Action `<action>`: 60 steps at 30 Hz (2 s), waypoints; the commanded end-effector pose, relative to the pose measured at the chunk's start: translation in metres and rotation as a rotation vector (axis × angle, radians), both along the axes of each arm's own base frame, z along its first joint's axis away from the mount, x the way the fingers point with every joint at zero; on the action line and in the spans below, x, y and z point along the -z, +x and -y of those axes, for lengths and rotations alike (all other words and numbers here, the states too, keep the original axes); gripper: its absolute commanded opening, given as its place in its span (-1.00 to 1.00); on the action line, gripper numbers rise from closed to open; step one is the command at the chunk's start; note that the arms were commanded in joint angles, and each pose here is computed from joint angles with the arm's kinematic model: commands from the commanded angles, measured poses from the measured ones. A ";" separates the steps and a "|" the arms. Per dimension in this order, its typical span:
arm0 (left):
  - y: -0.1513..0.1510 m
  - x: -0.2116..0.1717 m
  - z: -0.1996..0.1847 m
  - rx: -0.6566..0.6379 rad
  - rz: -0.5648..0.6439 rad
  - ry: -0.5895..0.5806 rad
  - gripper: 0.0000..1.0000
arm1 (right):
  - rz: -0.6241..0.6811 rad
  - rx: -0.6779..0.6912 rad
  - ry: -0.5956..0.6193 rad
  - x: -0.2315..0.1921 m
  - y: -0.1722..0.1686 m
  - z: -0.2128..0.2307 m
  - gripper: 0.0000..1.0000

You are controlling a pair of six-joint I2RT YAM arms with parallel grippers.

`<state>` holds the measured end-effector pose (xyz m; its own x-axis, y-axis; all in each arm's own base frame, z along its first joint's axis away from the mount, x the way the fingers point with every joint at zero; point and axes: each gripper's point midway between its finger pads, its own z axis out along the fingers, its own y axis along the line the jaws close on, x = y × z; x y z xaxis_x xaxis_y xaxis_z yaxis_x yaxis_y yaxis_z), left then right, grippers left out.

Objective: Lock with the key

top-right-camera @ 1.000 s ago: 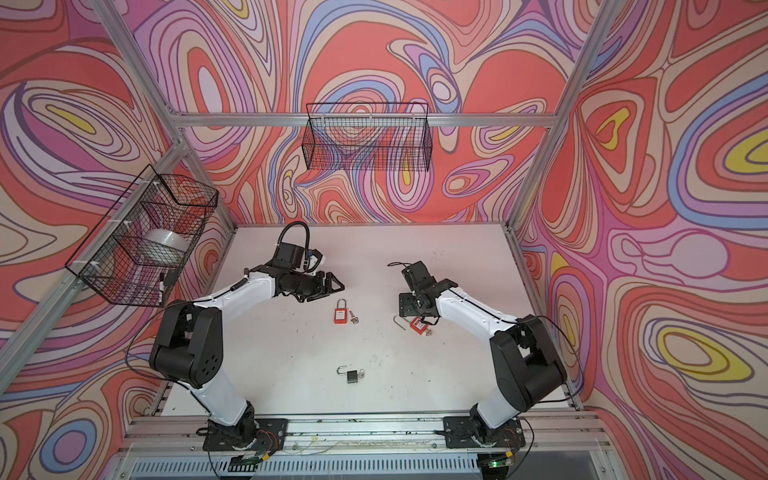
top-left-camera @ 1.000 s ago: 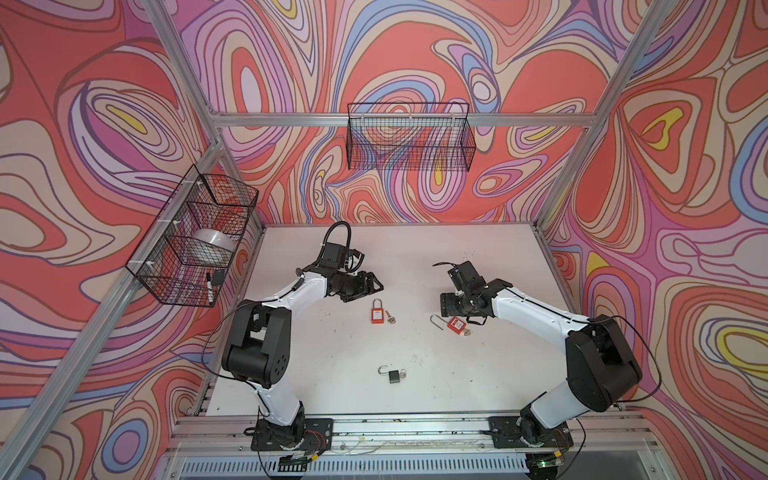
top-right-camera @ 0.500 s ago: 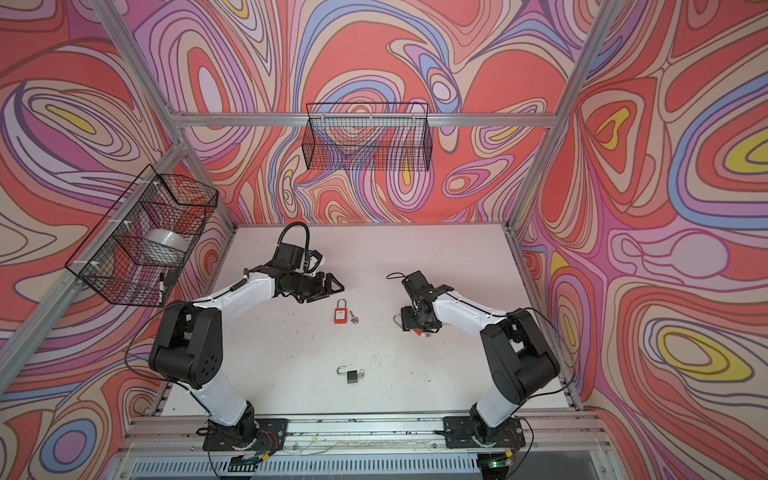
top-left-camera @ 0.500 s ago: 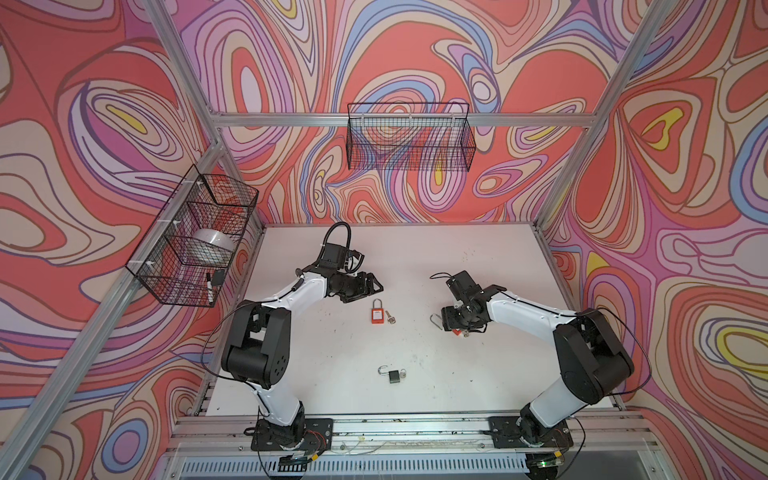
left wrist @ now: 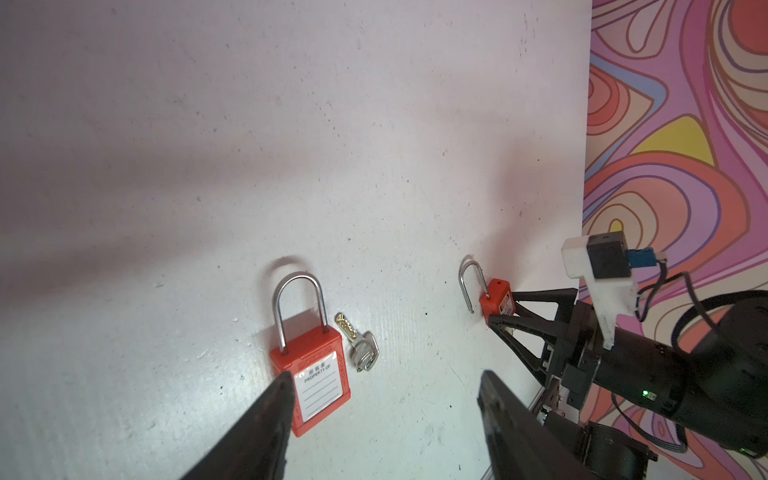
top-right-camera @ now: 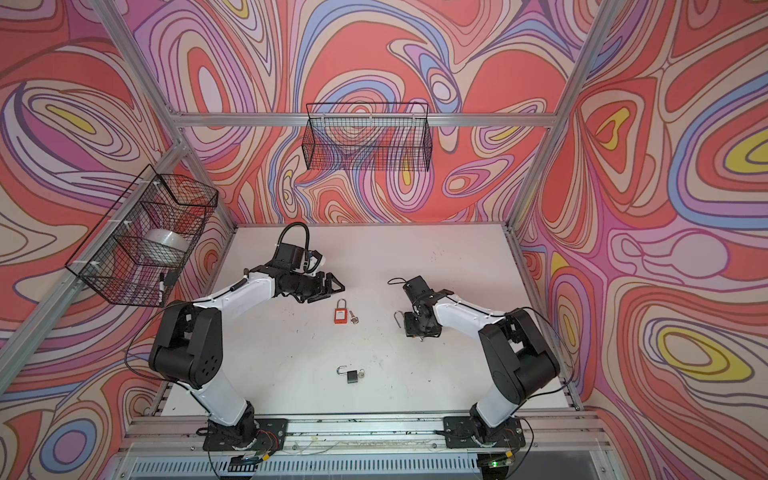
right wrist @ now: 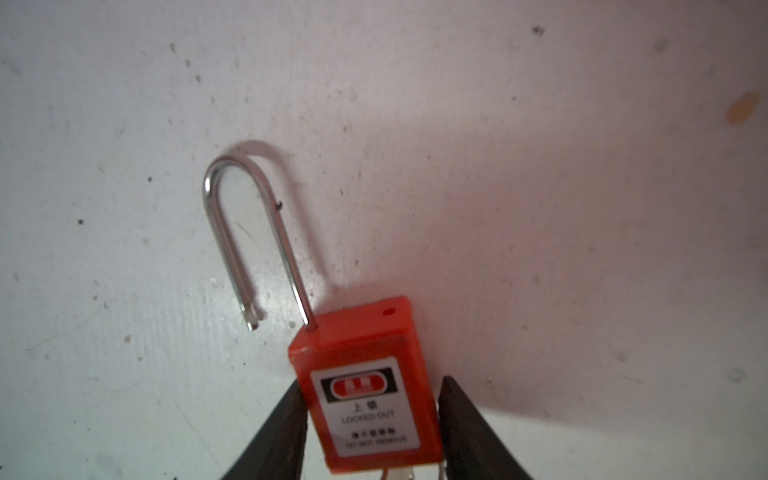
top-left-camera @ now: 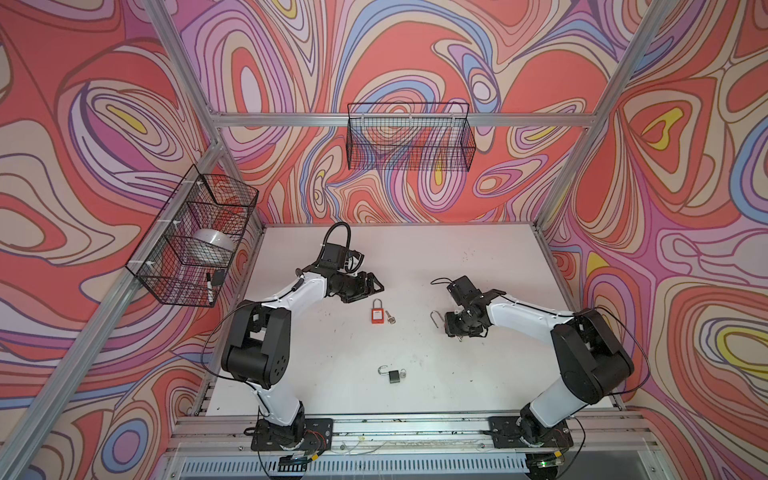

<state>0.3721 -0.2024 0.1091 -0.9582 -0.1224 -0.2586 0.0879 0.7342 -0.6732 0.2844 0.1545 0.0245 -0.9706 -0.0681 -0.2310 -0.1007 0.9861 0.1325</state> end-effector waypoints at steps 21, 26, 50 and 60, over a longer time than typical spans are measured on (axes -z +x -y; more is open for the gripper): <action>-0.015 -0.051 0.026 0.135 0.148 -0.126 0.40 | 0.061 -0.148 0.748 -0.093 0.015 -0.119 -0.41; -0.019 -0.073 0.035 0.174 0.236 -0.169 0.38 | 0.072 -0.200 0.903 -0.122 0.021 -0.140 -0.42; -0.003 -0.078 0.066 0.153 0.240 -0.191 -0.12 | 0.169 -0.355 0.871 -0.151 0.044 -0.156 -0.46; 0.006 -0.075 0.064 0.105 0.229 -0.175 -0.57 | 0.210 -0.419 0.839 -0.153 0.049 -0.167 -0.47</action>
<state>0.3679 -0.2641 0.1791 -0.8984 -0.0663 -0.4342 0.3202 0.5780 -0.7506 0.3283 0.3138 0.1675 -0.8748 -0.1109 -0.4715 -0.4632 0.4766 0.7472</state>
